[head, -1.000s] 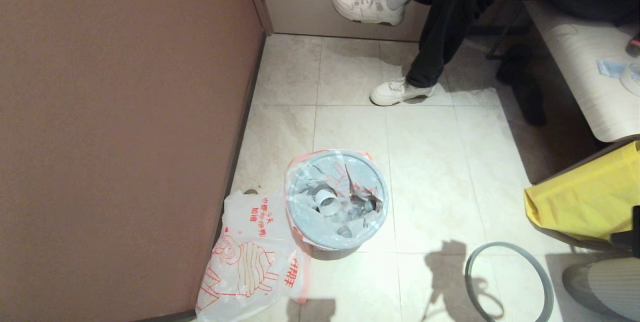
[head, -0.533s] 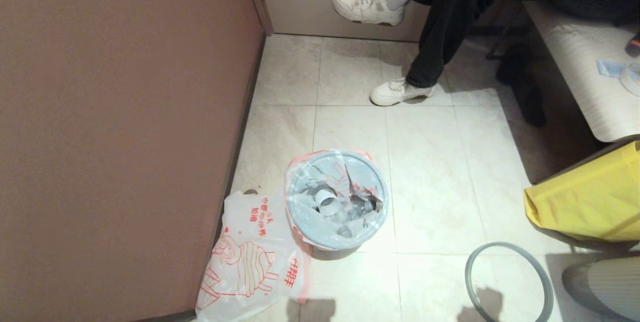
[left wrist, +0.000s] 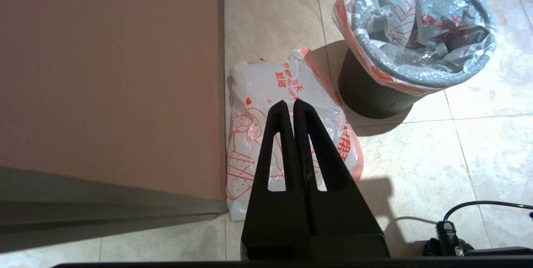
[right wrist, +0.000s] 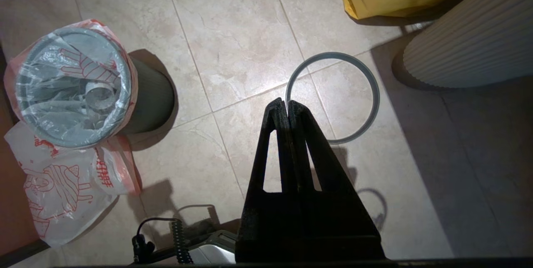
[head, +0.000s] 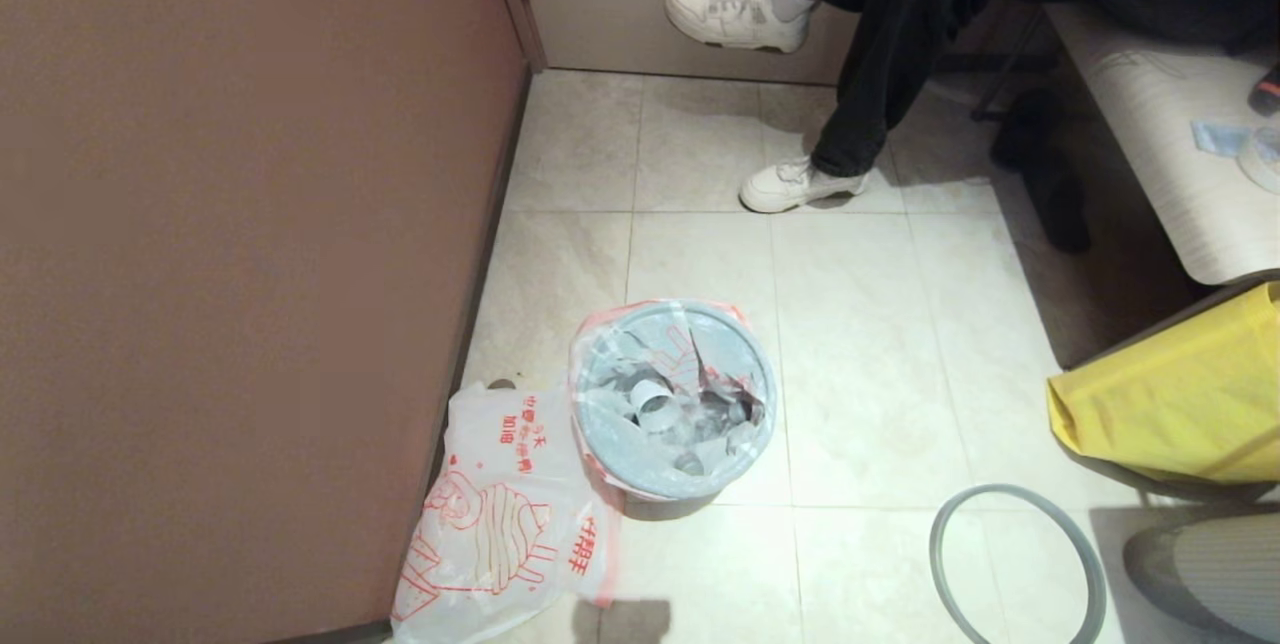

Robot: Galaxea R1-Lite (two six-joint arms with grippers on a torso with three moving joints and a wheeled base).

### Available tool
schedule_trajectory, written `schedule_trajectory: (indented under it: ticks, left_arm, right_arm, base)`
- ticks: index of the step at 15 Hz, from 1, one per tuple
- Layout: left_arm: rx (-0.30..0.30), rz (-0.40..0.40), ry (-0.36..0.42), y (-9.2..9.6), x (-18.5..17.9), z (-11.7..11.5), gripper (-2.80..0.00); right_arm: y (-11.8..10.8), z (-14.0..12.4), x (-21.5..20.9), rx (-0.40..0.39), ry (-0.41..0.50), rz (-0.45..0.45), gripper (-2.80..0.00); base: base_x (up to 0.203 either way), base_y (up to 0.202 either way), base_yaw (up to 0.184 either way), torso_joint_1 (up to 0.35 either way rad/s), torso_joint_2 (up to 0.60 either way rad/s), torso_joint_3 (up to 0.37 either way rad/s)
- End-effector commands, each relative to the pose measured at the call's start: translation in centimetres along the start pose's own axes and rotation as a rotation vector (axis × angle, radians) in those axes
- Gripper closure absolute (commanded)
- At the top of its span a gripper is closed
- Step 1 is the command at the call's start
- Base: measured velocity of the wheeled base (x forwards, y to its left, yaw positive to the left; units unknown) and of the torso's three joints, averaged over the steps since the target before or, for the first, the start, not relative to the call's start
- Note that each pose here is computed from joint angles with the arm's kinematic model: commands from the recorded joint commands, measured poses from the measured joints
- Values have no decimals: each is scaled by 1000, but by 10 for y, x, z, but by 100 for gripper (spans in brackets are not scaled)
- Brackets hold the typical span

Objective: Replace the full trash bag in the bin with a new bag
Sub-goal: Place the trash bag on the floor

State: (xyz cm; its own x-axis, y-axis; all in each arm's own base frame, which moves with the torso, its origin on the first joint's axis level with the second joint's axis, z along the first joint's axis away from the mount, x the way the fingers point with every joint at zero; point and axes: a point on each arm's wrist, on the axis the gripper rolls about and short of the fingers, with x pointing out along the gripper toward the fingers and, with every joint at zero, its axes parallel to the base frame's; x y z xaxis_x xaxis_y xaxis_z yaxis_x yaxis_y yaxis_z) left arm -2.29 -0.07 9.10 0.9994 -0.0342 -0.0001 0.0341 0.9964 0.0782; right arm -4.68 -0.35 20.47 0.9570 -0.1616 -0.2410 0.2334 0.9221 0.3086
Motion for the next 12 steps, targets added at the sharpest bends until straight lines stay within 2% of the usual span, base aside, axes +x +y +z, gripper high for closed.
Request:
schedule_trajectory:
  ticks: [1,3,5,8,10,12]
  left_arm:
    - [-1,-7,63,1,8,16,0]
    - [13,-24,145,4,24,40,0]
    - [70,-62,226,6,50,64,0]
    - [138,-96,293,9,106,88,0]
    - [171,-97,312,7,146,93,0]
    - [213,-107,309,-7,180,93,0]
  right_arm:
    - [-4,-8,-3,2,-8,11,0]
    - [-3,-9,-1,0,11,32,0]
    - [-5,-16,0,-1,21,52,0]
    - [-11,-28,-2,-10,-35,96,0]
    - [-13,-39,2,-57,-36,120,0]
    - [-20,-64,13,-155,-17,142,0]
  base:
    - [0,0,0,0,0,0]
    - [0,0,0,0,0,0]
    - [0,0,0,0,0,0]
    - [0,0,0,0,0,0]
    - [0,0,0,0,0,0]
    - [0,0,0,0,0,0]
